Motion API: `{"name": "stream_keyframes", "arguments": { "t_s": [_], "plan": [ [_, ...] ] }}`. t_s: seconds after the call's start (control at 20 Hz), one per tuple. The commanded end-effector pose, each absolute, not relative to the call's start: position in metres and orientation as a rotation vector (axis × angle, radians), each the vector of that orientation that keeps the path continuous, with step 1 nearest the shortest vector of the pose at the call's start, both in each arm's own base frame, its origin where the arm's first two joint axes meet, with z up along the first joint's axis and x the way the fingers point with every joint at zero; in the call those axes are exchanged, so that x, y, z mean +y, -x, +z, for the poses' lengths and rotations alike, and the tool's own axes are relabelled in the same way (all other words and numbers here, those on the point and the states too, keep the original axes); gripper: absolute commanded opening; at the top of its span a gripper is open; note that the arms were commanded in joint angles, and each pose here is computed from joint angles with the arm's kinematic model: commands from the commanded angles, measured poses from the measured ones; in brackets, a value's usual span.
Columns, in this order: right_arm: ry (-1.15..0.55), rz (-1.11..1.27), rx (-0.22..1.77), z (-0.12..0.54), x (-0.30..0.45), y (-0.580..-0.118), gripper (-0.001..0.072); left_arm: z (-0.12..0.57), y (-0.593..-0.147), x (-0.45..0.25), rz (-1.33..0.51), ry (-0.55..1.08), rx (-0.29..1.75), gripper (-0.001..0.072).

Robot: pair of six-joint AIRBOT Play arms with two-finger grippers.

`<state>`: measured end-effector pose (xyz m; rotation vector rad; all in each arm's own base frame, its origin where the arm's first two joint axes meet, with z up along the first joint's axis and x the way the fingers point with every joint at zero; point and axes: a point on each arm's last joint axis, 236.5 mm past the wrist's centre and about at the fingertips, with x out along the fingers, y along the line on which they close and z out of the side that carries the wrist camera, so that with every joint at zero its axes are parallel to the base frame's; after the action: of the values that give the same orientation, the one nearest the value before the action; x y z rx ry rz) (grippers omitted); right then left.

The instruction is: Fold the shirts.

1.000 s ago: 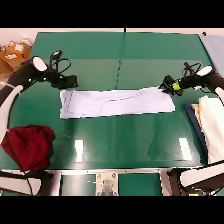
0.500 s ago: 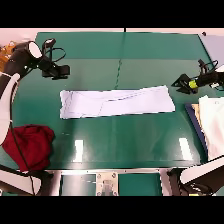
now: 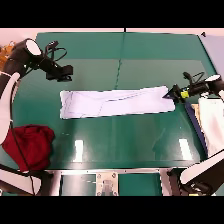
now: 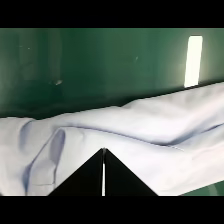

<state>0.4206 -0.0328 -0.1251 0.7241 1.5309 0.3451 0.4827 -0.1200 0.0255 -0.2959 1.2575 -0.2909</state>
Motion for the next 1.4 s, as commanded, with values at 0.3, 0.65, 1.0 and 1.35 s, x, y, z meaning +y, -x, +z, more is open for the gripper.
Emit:
{"name": "stream_keyframes", "arguments": {
  "t_s": [0.3,0.65,1.0,1.35],
  "plan": [
    [-0.643,0.447,1.42,-0.033,-0.013,-0.432,0.0011,0.0,-0.465,-0.252,-0.489,0.29,1.17,0.0019],
    [-0.524,0.485,1.234,0.118,0.016,-0.391,0.0012,-0.039,-0.41,-0.408,-0.729,0.387,1.139,0.0019],
    [-0.506,0.493,1.227,0.147,0.033,-0.369,0.0012,-0.078,-0.372,-0.514,-0.908,0.567,1.269,0.0019],
    [-0.509,0.502,1.237,0.148,0.043,-0.369,0.0012,-0.06,-0.376,-0.467,-1.006,0.514,1.402,0.0018]
  ]
}}
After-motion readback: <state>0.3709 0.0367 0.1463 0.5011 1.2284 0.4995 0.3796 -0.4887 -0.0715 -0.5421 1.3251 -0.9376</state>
